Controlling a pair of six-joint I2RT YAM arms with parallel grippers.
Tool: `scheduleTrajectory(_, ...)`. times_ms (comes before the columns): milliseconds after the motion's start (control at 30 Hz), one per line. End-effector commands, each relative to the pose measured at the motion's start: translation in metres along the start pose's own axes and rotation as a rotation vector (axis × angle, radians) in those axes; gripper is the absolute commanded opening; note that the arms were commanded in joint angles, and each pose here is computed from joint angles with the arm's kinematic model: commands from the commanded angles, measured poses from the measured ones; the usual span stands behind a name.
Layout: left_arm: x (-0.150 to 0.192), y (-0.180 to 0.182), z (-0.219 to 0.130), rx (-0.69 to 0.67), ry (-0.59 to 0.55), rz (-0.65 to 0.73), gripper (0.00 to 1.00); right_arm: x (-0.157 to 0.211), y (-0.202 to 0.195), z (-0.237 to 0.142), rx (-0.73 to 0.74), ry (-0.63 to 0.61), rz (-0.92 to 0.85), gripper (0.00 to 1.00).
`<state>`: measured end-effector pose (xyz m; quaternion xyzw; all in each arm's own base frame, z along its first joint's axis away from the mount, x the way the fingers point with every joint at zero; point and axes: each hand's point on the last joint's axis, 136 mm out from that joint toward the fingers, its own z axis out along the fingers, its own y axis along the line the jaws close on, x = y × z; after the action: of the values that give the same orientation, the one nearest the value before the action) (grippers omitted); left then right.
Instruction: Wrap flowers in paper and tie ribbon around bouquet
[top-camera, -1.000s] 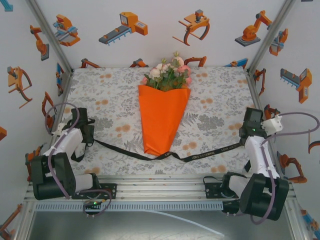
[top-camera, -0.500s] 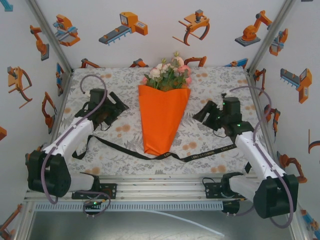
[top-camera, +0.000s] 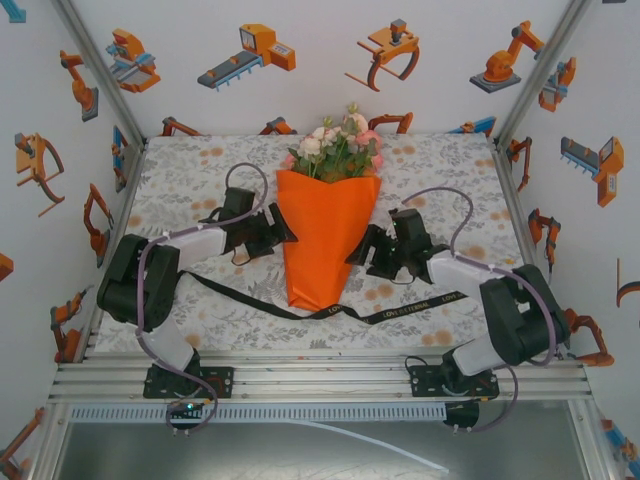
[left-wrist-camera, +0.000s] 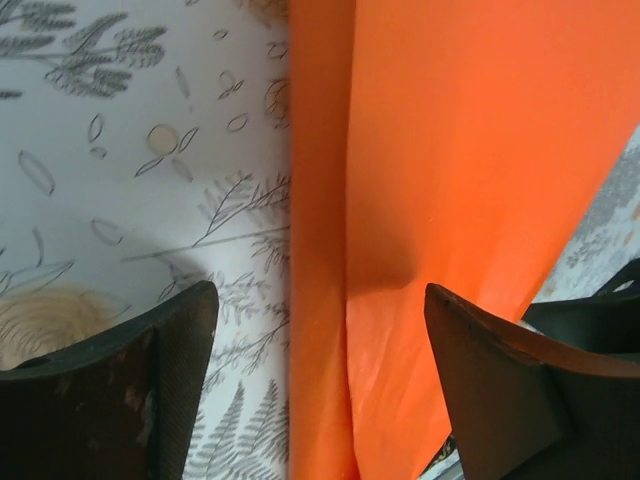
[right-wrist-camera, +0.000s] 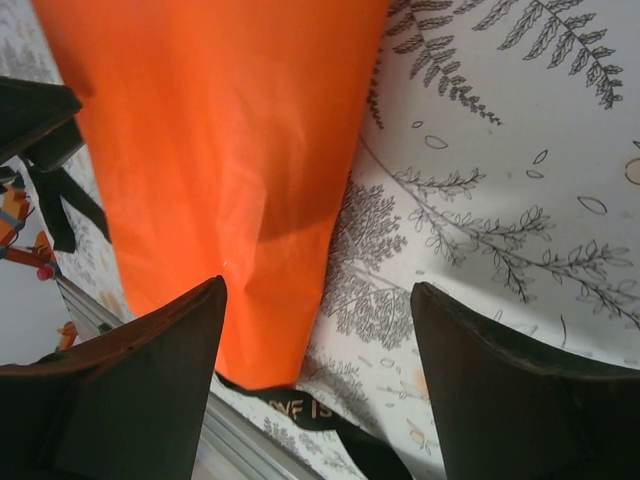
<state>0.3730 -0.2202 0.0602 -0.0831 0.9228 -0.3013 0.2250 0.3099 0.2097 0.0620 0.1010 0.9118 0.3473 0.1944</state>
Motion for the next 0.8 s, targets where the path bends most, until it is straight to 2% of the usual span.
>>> scheduleTrajectory(0, 0.01, -0.008, 0.01, 0.066, 0.032, 0.015, 0.69, -0.012, 0.012, 0.013, -0.049, -0.047, 0.027, 0.64)
scheduleTrajectory(167, 0.027, -0.001, 0.017, 0.074, 0.067, -0.021, 0.58, -0.006, 0.008, 0.034, -0.029, -0.013, 0.044, 0.59)
scheduleTrajectory(367, 0.044, -0.001, 0.025, 0.104, 0.093, -0.067, 0.37, -0.004, 0.001, 0.046, -0.017, -0.005, 0.075, 0.51)
scheduleTrajectory(633, 0.034, -0.016, 0.012, 0.134, 0.056, -0.09, 0.14, -0.017, 0.019, 0.04, -0.043, -0.027, 0.057, 0.27)
scheduleTrajectory(767, 0.025, -0.03, 0.0, 0.167, 0.036, -0.1, 0.04, -0.031, 0.038, 0.029, -0.06, -0.05, 0.025, 0.19)
